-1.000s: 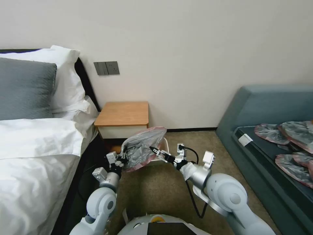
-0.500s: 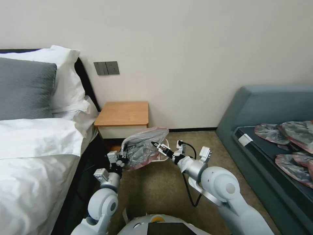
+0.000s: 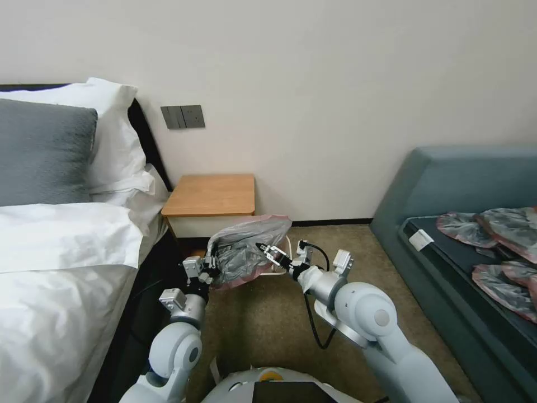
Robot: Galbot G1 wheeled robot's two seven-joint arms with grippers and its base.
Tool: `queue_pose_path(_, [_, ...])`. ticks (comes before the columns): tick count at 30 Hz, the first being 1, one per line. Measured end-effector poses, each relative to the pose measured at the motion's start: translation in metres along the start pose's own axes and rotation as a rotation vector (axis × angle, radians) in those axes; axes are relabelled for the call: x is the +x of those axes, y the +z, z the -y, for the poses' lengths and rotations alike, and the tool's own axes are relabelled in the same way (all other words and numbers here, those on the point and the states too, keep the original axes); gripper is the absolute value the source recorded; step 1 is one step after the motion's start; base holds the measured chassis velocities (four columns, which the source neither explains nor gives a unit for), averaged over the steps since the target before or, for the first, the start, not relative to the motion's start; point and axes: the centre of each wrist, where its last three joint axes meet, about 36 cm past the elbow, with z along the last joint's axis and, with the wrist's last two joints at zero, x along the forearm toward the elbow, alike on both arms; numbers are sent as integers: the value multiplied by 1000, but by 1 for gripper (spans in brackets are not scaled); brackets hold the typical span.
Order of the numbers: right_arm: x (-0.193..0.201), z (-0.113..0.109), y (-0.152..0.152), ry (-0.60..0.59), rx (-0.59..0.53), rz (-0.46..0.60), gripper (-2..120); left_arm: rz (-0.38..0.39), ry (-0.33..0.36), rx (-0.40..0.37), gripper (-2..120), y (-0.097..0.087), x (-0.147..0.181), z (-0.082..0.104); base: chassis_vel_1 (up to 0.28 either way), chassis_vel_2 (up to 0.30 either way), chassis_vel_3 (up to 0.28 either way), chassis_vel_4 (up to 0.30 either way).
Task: Pick up the garbage bag from the table and place it over the trash can.
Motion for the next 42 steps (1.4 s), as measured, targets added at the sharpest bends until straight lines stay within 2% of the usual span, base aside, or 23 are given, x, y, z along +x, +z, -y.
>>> queue_pose_path(2, [-1,0,1,-4,3,1,93,0,1,4,7,0,0,0,0,0,0,0])
queue_pose_path(5, [-2,-1,4,-28,8,-2,79,-13,-10,32,7,0,-1,0,0,0,0,0])
queue_pose_path(7, [-3,-1,4,-32,9,-2,78,-17,-14,39,7,0,-1,0,0,0,0,0])
queue_pose_path(10, [-4,0,8,-51,22,0,61,-50,-27,100,7,-2,0,2,0,0,0,0])
queue_pose_path(13, [-4,0,10,-61,25,2,53,-64,-27,125,7,-4,1,4,0,0,0,0])
queue_pose_path(15, [-4,1,13,-78,38,6,42,-80,-30,153,7,-6,1,5,0,0,0,0])
queue_pose_path(17, [-4,1,14,-81,41,7,39,-83,-31,159,7,-6,2,5,0,0,0,0])
queue_pose_path(20, [-2,1,16,-97,54,10,25,-98,-37,183,7,-7,2,5,0,0,0,0])
queue_pose_path(21, [-2,1,16,-97,54,10,25,-98,-37,183,7,-7,2,5,0,0,0,0])
queue_pose_path(25, [4,3,20,-107,77,15,6,-106,-50,197,7,-7,0,4,0,0,0,0])
queue_pose_path(28, [6,4,22,-105,87,20,0,-114,-53,205,7,-6,0,3,0,0,0,0])
queue_pose_path(42, [34,7,43,-149,134,10,0,-135,-85,234,7,-3,-9,-3,0,0,0,0])
